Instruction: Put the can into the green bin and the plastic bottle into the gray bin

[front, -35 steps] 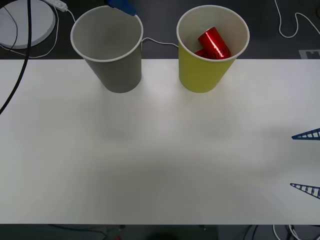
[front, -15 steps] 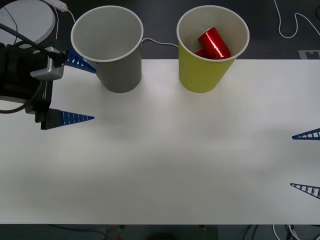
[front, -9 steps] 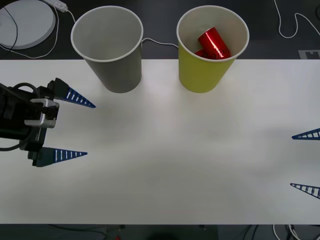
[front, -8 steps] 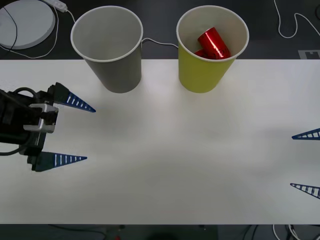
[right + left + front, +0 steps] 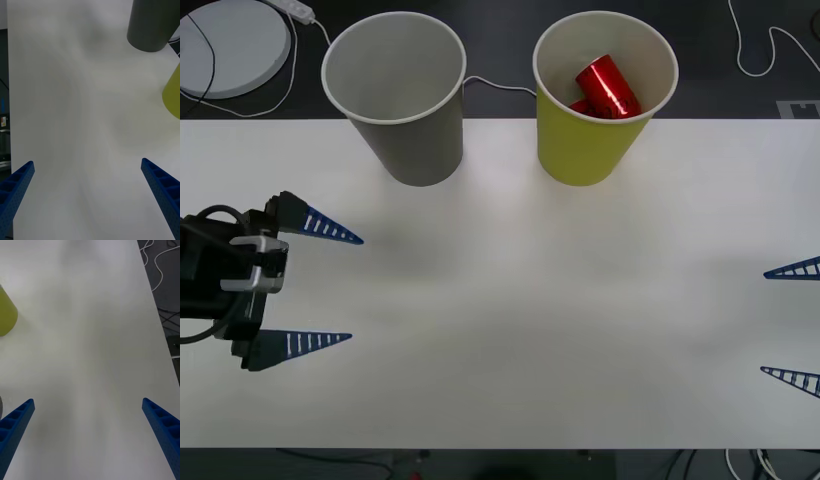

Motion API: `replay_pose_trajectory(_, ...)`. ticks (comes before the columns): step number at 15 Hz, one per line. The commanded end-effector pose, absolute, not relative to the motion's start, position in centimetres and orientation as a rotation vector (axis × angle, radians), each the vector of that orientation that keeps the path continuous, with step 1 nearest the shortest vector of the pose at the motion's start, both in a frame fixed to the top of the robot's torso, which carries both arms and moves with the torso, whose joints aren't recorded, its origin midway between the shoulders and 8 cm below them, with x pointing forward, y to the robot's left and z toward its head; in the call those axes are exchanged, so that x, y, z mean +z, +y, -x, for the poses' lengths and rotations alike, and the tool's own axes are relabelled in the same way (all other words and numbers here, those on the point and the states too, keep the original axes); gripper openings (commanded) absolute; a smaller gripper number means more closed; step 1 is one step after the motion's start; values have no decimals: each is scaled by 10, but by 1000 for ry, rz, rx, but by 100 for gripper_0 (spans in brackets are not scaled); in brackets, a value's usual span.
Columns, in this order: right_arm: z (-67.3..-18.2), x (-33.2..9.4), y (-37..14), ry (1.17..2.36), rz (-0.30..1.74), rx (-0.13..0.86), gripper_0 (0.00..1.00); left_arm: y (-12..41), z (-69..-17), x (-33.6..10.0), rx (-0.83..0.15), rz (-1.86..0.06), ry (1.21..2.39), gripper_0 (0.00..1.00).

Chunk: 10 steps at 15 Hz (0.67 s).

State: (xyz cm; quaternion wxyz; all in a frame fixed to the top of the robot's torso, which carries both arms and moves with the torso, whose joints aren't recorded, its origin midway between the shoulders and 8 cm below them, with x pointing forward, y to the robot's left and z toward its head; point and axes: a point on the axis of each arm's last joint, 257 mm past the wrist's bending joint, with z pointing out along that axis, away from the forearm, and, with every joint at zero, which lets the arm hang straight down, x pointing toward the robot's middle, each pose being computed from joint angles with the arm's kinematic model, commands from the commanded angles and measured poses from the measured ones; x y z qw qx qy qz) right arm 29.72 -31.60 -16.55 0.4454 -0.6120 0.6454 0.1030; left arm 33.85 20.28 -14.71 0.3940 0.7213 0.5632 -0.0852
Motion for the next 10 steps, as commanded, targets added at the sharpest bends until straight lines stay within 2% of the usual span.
replay_pose_trajectory(1, -297, -166, -316, 1599, 1516, 255, 100, 209, -344, -148, -191, -1815, 1459, 100)
replay_pose_trajectory(10, -297, -166, -316, 1599, 1516, 255, 100, 214, -350, -147, -167, -1789, 1490, 100)
